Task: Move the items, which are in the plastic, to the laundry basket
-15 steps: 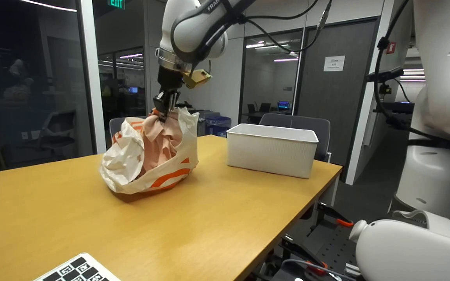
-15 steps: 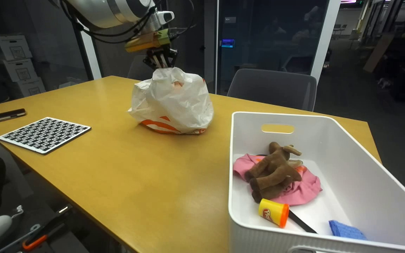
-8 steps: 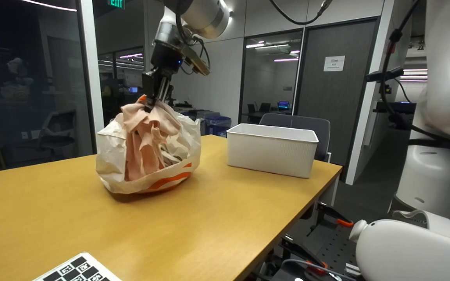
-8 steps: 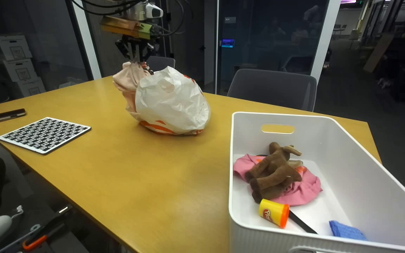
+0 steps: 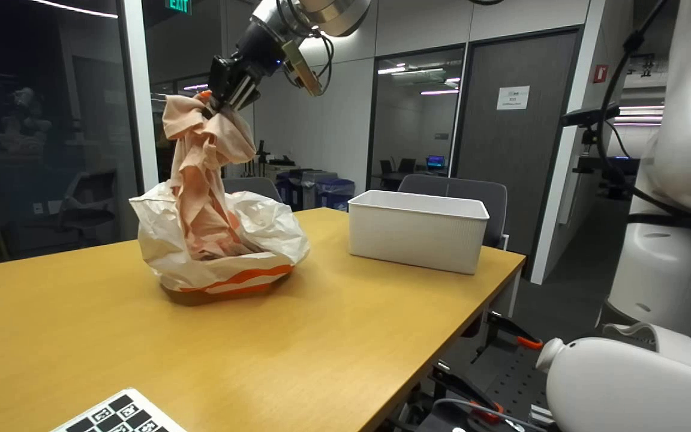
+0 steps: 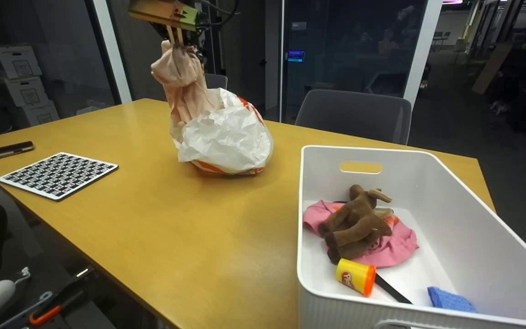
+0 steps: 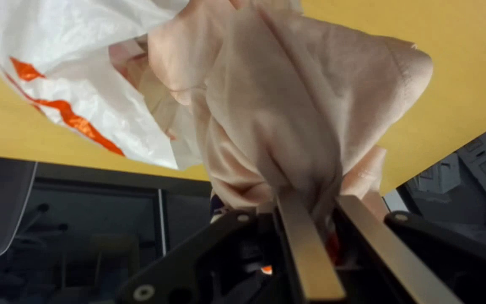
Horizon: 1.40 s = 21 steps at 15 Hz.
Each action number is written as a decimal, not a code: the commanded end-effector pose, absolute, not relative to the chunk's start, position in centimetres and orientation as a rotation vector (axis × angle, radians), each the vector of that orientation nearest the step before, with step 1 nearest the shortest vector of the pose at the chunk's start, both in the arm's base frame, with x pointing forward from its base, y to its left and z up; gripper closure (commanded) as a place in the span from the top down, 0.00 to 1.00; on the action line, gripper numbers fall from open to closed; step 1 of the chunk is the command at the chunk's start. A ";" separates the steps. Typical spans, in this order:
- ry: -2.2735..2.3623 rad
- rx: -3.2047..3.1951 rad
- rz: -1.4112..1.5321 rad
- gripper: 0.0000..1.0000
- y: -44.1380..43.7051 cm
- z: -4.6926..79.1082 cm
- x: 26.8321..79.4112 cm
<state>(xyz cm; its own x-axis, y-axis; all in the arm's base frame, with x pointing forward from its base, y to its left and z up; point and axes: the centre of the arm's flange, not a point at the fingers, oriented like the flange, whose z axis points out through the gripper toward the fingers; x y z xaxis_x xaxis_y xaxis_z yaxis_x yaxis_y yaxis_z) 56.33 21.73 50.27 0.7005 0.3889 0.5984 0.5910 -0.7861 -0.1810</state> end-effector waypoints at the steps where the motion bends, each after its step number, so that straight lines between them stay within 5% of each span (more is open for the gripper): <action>1: -0.740 -2.586 -1.038 0.03 21.7 53.2 51.4; 8: -0.447 -2.603 -1.439 0.03 15.4 56.9 45.5; 21: 0.390 -2.926 -1.740 0.03 -8.8 48.9 48.2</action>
<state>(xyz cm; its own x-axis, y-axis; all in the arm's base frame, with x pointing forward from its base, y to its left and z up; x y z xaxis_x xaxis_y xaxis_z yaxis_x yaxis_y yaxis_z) 47.43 -8.10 49.99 0.4951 -0.0057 0.8688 -0.1933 -0.9756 0.1038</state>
